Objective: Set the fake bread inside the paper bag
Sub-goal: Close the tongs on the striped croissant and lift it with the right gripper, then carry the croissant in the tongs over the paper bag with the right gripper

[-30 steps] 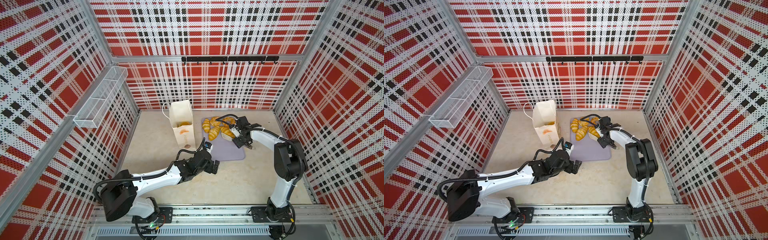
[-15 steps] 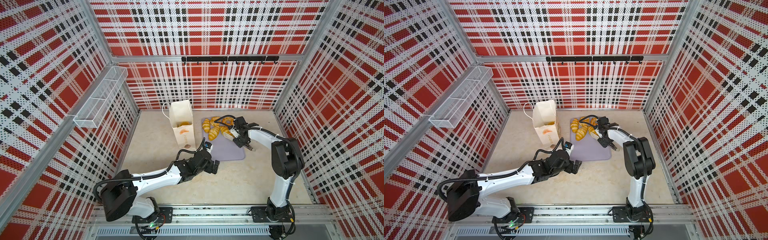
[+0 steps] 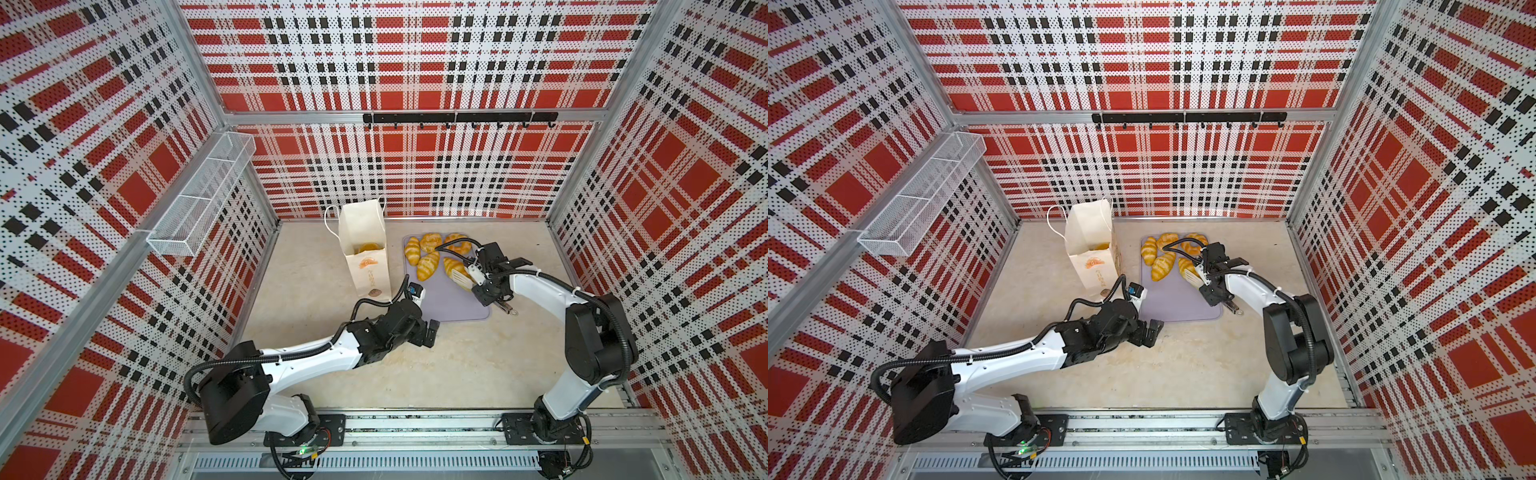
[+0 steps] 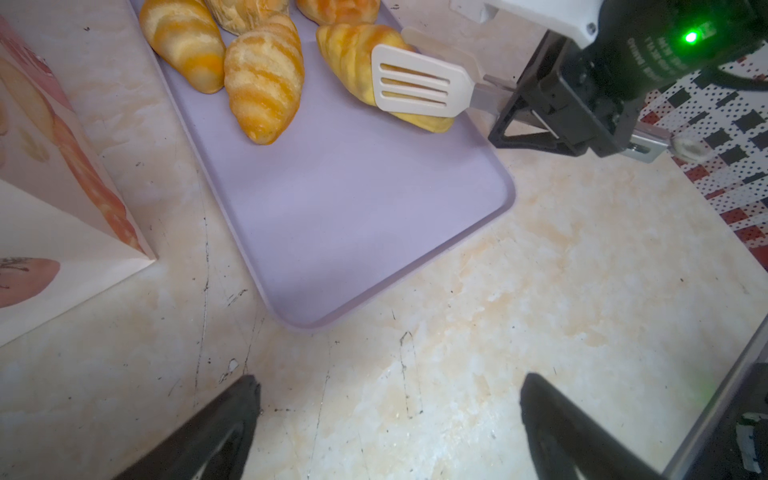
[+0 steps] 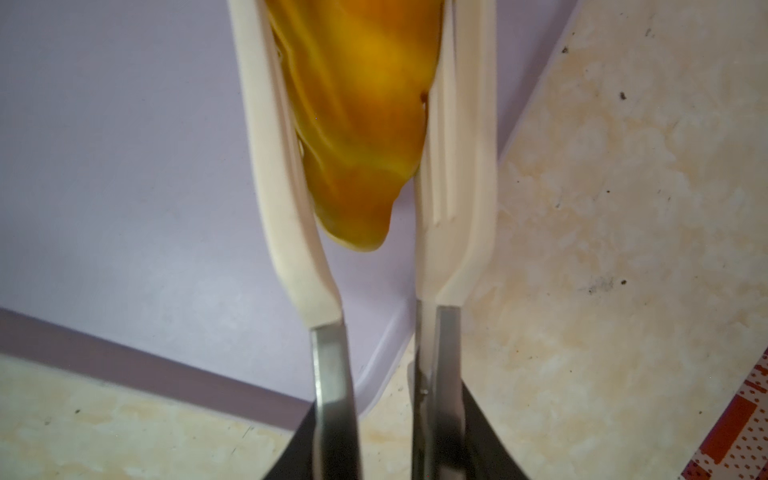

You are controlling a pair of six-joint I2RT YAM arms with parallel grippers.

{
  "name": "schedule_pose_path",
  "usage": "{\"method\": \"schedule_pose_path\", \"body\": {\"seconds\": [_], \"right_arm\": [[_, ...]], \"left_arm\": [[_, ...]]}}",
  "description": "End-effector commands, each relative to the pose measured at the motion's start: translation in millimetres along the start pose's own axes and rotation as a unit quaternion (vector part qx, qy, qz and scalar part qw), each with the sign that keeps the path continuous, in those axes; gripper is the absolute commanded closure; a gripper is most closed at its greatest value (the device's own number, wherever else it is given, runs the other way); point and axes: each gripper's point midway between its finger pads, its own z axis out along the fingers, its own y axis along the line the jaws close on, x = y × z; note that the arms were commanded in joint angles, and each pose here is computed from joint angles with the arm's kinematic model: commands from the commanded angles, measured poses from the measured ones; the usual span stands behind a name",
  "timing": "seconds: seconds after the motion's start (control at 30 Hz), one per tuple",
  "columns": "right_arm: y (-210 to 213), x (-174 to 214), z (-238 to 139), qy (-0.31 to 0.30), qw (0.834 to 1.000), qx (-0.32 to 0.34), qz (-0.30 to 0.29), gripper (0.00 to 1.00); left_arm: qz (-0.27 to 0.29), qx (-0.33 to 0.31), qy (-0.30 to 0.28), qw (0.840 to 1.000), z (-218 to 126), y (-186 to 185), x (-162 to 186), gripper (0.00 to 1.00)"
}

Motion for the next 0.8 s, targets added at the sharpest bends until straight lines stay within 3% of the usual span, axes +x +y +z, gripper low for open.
{"method": "schedule_pose_path", "body": {"seconds": [0.0, 0.77], "right_arm": [[1.8, -14.8, -17.0, -0.056, 0.998, -0.006, 0.027, 0.62], [59.6, -19.0, -80.7, -0.172, 0.978, -0.099, 0.059, 0.58]], "left_arm": [[-0.007, 0.006, -0.022, 1.000, -8.6, -4.8, -10.6, 0.00], [-0.015, -0.007, -0.069, 0.997, -40.7, 12.0, -31.3, 0.01]]}}
